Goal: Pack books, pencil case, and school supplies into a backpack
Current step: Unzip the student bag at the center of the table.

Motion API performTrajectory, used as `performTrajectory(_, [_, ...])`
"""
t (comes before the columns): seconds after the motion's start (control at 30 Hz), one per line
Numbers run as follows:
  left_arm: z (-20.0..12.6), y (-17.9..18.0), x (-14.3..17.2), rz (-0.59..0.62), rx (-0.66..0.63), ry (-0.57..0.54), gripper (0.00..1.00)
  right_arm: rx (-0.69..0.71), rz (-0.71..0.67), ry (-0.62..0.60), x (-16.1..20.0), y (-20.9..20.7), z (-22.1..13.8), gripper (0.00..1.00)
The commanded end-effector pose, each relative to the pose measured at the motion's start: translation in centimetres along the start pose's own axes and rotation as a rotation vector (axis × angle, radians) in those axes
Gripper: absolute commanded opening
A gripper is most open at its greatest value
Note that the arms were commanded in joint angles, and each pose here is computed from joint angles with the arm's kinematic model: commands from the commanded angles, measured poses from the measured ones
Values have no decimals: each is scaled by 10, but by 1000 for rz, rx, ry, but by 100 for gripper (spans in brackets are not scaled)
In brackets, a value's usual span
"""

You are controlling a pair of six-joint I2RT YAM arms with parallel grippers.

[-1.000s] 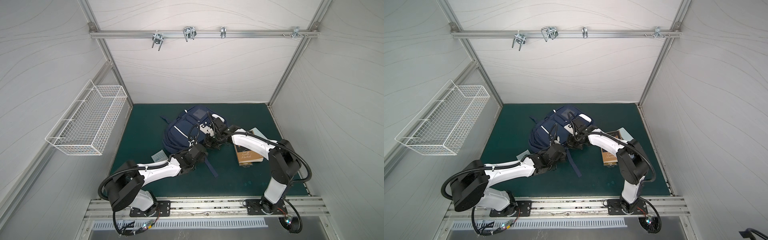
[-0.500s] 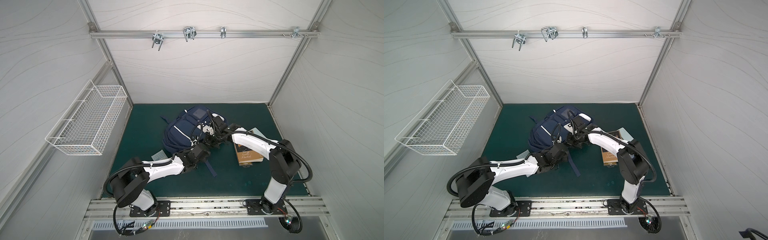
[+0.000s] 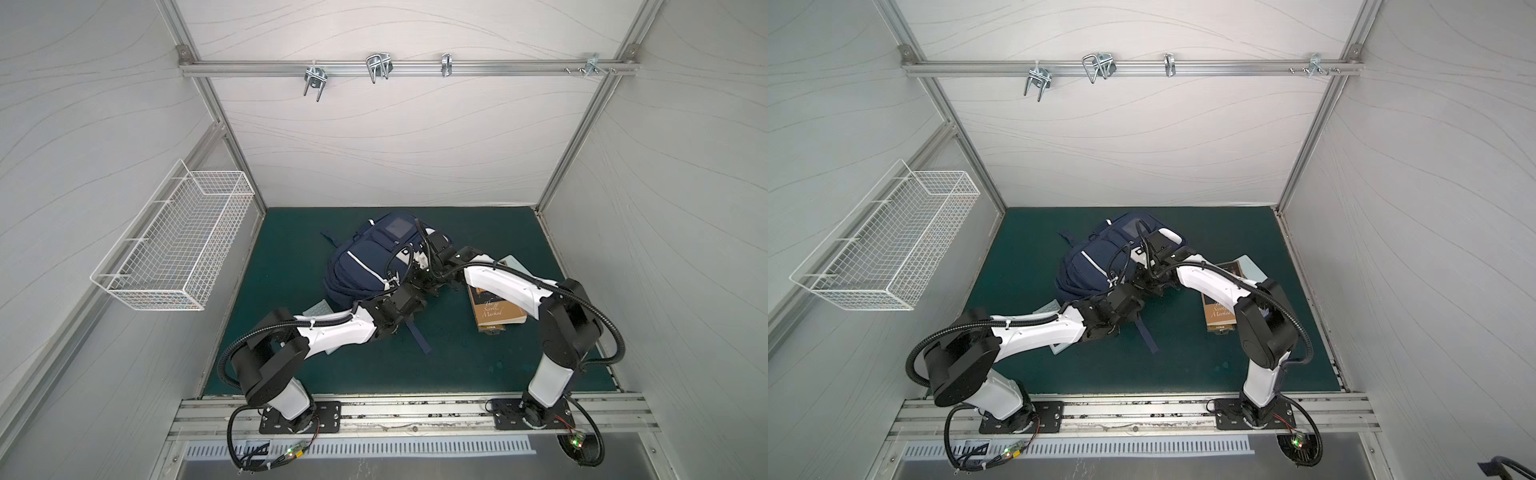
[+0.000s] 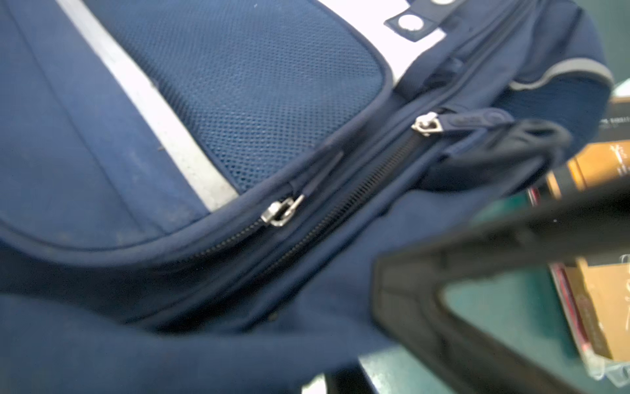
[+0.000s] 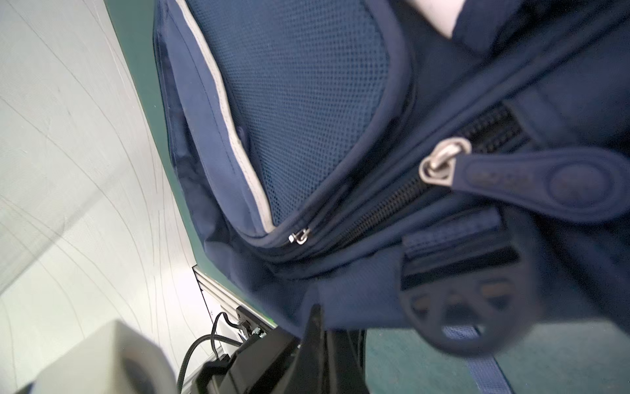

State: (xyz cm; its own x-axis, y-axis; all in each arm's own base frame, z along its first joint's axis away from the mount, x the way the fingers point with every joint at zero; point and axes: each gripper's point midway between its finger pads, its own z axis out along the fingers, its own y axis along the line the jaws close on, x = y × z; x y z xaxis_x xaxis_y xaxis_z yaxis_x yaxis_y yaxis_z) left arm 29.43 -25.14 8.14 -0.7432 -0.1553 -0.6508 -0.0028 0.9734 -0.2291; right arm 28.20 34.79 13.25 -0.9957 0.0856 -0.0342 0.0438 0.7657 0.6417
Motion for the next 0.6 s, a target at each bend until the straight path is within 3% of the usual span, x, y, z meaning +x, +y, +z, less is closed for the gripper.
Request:
performTrajectory(0.0, [-15,-5,-21,-51,23,-48,5,-61,0,-7,-2,13,-20,0])
performTrajectory(0.1, [-25,0,-17,-59,38,-28,0,-49,10,-16,-8,6,-19,0])
performTrajectory(0.4, [-49,25,-6,-41,3,19,0,-7,11,-60,-27,-13,-25,0])
performTrajectory(0.57, [-56,33,19,-28,40,120,0,30,25,-82,-46,-31,-34,0])
